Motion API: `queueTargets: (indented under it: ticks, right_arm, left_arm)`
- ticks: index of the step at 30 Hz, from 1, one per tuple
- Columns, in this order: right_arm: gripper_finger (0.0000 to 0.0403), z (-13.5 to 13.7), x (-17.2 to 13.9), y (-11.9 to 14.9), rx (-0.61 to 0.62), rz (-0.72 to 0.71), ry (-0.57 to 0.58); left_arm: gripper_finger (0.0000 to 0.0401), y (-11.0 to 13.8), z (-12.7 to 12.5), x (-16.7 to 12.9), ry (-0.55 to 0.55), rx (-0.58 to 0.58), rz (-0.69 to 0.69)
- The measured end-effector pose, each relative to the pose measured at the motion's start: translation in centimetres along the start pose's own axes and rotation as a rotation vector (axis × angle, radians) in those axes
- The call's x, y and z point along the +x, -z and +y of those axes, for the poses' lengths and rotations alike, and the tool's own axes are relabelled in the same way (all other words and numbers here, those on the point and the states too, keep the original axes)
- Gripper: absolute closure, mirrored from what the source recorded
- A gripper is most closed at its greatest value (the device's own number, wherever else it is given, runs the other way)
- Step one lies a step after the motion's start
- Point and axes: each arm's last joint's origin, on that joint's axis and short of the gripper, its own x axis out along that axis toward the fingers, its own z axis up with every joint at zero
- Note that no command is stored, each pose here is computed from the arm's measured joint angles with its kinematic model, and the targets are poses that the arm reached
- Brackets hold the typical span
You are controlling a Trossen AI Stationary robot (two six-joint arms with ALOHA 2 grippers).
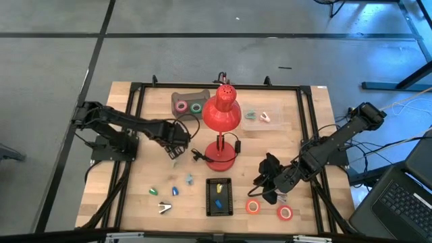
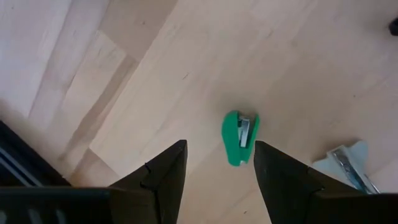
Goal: Pick and place Stapler, Stapler remover, tape
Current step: Put the top green stapler into the black bin
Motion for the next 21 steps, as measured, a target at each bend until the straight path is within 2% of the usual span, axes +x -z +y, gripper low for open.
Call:
queueTargets:
  ticks: [6,12,16,21]
  right_arm:
    - [0.0354,0.0,0.0,0.0,-0.001,0.001,0.0]
    - [0.0353,0.0,0.0,0.0,-0.004,0.001,0.0]
    - [0.0354,0.0,0.0,0.0,-0.004,0.001,0.0]
    - [0.0353,-0.1,0.0,-0.1,-0.002,-0.001,0.003]
  left_arm:
    - [0.0224,0.9,0.2,2.2,0.059,0.001,0.063]
    - [0.0224,3.0,1.0,5.1,0.02,0.007,0.114]
    - [0.0224,3.4,1.2,5.4,0.009,-0.028,0.124]
    - [0.0225,3.3,1.1,5.5,0.018,-0.003,0.109]
